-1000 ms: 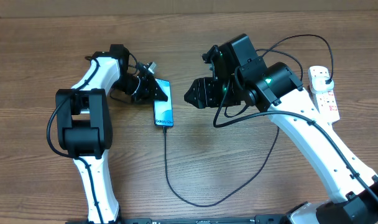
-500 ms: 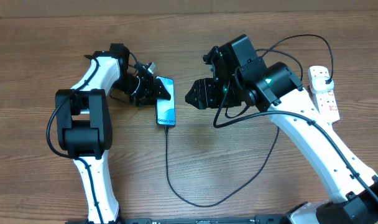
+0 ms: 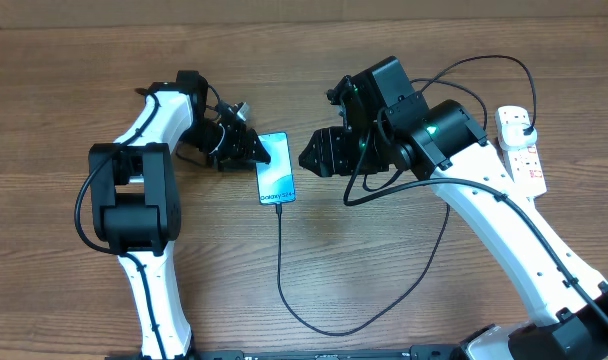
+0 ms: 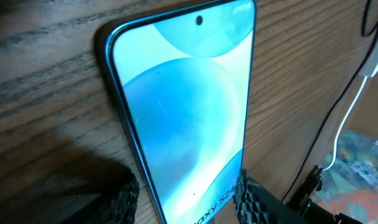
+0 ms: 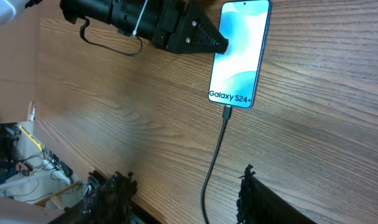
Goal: Plug charger to phone and switch on socket
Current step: 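Lay the phone flat on the table and open both grippers, then lift the left gripper away and swing the right gripper toward the power strip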
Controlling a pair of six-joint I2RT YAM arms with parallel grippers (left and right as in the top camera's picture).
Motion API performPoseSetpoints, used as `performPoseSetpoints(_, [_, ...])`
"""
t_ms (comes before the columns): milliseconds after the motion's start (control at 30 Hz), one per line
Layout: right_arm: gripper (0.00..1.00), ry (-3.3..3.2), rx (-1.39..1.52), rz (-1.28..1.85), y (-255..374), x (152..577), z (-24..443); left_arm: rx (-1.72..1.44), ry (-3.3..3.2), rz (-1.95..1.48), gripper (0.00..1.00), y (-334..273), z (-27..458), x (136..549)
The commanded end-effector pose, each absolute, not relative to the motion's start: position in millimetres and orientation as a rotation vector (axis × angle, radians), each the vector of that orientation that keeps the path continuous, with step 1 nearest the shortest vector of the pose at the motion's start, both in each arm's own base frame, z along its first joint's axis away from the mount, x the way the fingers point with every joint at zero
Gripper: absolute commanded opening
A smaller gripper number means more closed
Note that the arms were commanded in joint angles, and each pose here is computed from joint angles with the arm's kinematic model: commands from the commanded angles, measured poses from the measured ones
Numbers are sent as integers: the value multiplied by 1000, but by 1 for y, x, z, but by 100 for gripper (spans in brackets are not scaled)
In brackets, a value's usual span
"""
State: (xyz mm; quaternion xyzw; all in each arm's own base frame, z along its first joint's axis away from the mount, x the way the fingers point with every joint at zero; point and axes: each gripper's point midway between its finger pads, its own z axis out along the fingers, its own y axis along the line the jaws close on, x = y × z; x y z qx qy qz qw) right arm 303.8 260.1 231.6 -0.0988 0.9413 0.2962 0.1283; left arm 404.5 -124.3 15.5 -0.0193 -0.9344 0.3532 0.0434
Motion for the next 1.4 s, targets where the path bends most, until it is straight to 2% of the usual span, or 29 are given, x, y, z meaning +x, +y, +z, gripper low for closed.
performPoseSetpoints(0, [57, 2695, -290, 861, 258, 305, 244, -46, -2859, 1039, 46, -124, 11, 403])
performPoseSetpoints(100, [57, 2697, -285, 844, 256, 306, 243, -41, -2881, 1049, 49, -120, 21, 410])
performPoseSetpoints(167, [56, 2702, -266, 811, 250, 308, 243, -43, -2918, 1063, 58, -115, 39, 420])
performPoseSetpoints(367, [57, 2660, -178, 701, 215, 307, 262, -96, -3136, 1110, 74, -99, 138, 448])
performPoseSetpoints(567, [60, 2583, 78, 476, 138, 301, 291, -194, -3343, 1147, 84, -96, 230, 441])
performPoseSetpoints(600, [59, 2571, 142, 434, 122, 300, 294, -209, -3362, 1153, 90, -96, 239, 438])
performPoseSetpoints(633, [54, 2561, 205, 398, 106, 299, 296, -223, -3378, 1158, 99, -97, 247, 436])
performPoseSetpoints(767, [19, 2511, 480, 308, 37, 299, 300, -252, -3432, 1147, 100, -95, 267, 429])
performPoseSetpoints(833, [6, 2486, 605, 268, 7, 301, 298, -251, -3435, 1142, 100, -95, 267, 429])
performPoseSetpoints(1033, [4, 2424, 765, 378, -64, 319, 283, -213, -3473, 1016, 100, -84, 257, 432])
performPoseSetpoints(1233, [4, 2336, 919, 601, -130, 341, 248, -151, -3544, 779, 100, -64, 247, 437])
performPoseSetpoints(1367, [4, 2320, 1026, 707, -162, 355, 209, -119, -3574, 654, 100, -52, 243, 439])
